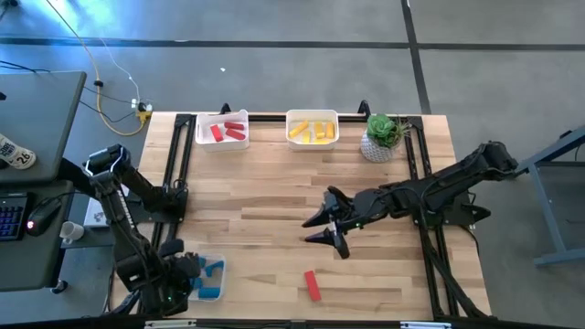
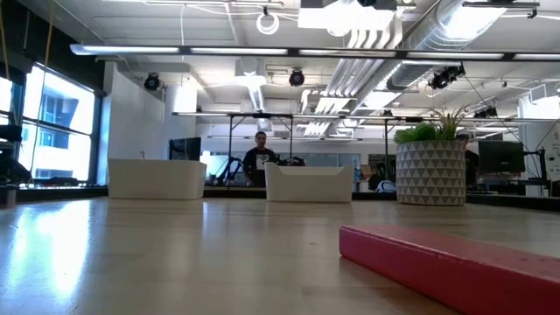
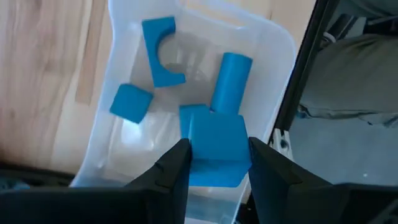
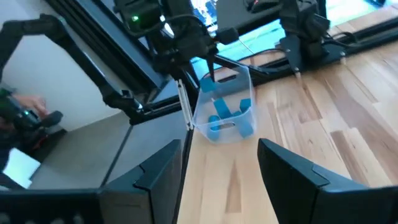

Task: Sort & place blocks by color
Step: Put the blue block into the transparent bin, then put the red block into the left white bin

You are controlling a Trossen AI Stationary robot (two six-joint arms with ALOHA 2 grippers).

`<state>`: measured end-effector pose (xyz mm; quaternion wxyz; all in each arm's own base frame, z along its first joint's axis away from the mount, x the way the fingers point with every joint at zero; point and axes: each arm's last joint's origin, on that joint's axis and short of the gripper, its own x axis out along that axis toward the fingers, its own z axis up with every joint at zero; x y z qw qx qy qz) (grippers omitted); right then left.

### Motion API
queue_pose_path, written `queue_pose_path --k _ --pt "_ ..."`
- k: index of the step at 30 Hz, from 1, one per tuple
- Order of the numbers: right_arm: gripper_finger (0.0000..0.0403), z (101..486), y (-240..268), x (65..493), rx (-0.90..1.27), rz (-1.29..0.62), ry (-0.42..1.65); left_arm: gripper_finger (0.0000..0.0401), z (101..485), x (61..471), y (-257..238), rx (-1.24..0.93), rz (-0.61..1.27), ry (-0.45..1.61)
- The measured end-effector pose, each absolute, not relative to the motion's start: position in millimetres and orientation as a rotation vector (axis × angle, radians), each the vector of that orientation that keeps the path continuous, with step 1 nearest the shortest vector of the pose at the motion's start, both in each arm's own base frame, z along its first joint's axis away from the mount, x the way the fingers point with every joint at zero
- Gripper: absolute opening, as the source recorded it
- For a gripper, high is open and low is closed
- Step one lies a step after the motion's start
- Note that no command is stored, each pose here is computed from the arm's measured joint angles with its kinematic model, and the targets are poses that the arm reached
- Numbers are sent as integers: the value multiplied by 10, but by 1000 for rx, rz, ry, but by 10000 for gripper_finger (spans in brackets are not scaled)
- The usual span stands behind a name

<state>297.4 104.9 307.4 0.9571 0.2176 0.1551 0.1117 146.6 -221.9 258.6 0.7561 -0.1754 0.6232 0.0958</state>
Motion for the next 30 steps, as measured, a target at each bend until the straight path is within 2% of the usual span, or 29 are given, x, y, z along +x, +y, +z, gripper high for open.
queue_pose_path --k 5,9,17,25,30 --pt "197 3160 1139 3156 381 251 376 117 2502 1429 -2202 -437 277 1399" --pt "197 3155 1222 3307 377 253 501 139 2421 1393 -2180 -469 319 1466" --pt "197 2965 1454 3508 445 162 811 179 2402 1386 -2177 -520 366 1476" --pt "197 2704 1618 3528 581 94 1020 196 2402 1388 -2176 -537 381 1473" --pt "197 2633 1690 3479 629 26 1066 197 2402 1423 -2154 -549 394 1469"
